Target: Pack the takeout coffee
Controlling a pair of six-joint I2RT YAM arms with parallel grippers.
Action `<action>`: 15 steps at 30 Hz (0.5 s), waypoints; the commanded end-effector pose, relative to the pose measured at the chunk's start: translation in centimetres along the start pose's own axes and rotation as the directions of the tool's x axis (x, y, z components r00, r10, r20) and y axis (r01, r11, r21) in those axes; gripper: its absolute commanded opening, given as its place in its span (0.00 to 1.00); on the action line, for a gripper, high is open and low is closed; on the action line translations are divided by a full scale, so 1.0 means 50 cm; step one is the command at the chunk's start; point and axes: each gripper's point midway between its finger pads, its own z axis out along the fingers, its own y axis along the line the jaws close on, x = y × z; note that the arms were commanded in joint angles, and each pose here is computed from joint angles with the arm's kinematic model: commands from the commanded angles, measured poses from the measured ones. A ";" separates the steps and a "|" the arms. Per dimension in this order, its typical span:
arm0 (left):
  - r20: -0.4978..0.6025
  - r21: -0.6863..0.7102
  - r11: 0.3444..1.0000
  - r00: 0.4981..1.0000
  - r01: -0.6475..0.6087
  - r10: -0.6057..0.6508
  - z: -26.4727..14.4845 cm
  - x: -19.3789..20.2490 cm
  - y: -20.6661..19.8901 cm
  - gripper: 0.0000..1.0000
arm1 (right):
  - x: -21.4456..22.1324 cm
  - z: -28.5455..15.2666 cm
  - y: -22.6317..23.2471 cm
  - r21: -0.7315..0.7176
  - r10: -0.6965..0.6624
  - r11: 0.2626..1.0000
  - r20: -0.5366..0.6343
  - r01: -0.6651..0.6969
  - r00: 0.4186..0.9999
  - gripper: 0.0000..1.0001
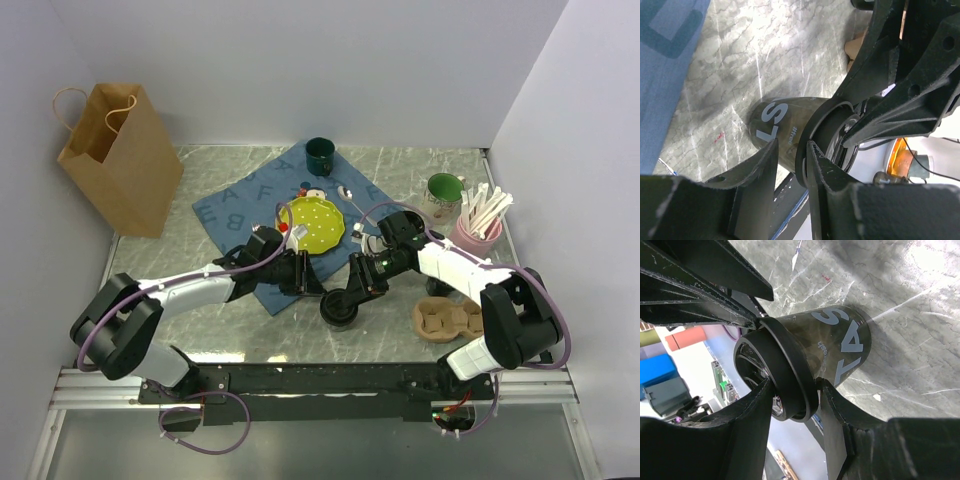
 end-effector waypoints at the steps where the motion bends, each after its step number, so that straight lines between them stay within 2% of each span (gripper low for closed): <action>1: -0.089 -0.287 0.956 0.993 0.054 -0.083 0.011 0.101 0.143 0.33 | 0.052 0.021 -0.113 0.226 0.051 0.973 -0.062 -0.035 0.997 0.43; 8: -0.087 -0.385 0.917 0.985 0.105 -0.149 0.022 0.161 0.193 0.33 | 0.055 0.025 -0.122 0.242 0.070 0.969 -0.064 -0.053 0.995 0.40; 15: -0.028 -0.368 0.923 0.990 0.116 -0.136 0.005 0.121 0.150 0.36 | 0.054 0.025 -0.116 0.233 0.082 0.970 -0.049 -0.069 0.995 0.39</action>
